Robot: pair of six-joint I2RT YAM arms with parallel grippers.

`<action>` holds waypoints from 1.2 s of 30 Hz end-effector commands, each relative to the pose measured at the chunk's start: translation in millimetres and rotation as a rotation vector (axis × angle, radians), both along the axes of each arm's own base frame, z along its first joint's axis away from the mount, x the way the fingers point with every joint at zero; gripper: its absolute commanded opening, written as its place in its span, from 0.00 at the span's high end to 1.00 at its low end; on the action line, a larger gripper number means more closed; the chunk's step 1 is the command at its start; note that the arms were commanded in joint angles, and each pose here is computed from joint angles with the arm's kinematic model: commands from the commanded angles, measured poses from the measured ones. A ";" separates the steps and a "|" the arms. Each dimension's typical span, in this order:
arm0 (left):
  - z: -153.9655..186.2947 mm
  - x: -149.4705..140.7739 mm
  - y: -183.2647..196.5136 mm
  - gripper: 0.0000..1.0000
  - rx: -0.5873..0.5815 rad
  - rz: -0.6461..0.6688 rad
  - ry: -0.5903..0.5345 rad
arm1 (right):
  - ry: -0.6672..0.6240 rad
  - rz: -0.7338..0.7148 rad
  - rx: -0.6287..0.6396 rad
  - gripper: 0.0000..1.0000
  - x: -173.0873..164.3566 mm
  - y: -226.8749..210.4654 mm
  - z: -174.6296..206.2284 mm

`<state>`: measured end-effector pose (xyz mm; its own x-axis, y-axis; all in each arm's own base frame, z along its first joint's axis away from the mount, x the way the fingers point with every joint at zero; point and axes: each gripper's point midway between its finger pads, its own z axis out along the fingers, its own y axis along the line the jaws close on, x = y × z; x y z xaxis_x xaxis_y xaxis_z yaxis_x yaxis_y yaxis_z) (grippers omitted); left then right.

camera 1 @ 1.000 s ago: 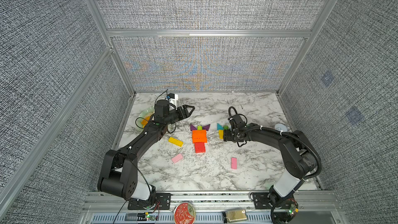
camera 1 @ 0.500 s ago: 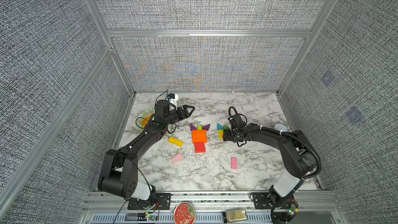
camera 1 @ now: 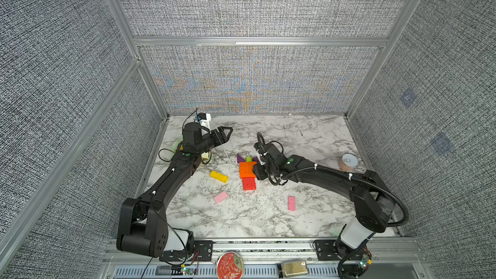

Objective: Assemble a carrot with building blocks
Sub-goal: Pick up the building block from the center of the board.

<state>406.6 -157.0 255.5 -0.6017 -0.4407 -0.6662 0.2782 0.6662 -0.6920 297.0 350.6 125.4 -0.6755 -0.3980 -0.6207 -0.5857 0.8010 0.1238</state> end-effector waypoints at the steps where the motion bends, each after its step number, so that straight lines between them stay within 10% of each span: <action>1: 6.2 6.8 26.8 0.23 0.046 0.100 -0.026 | -0.042 0.128 -0.022 0.49 -7.4 32.8 0.5; 25: 8.6 16.9 72.2 0.23 0.108 0.232 -0.051 | -0.071 0.402 -0.081 0.25 1.5 150.6 -68.7; 36: 9.6 16.8 66.5 0.23 0.069 0.197 -0.048 | -0.042 0.425 -0.172 0.51 5.3 154.3 -99.4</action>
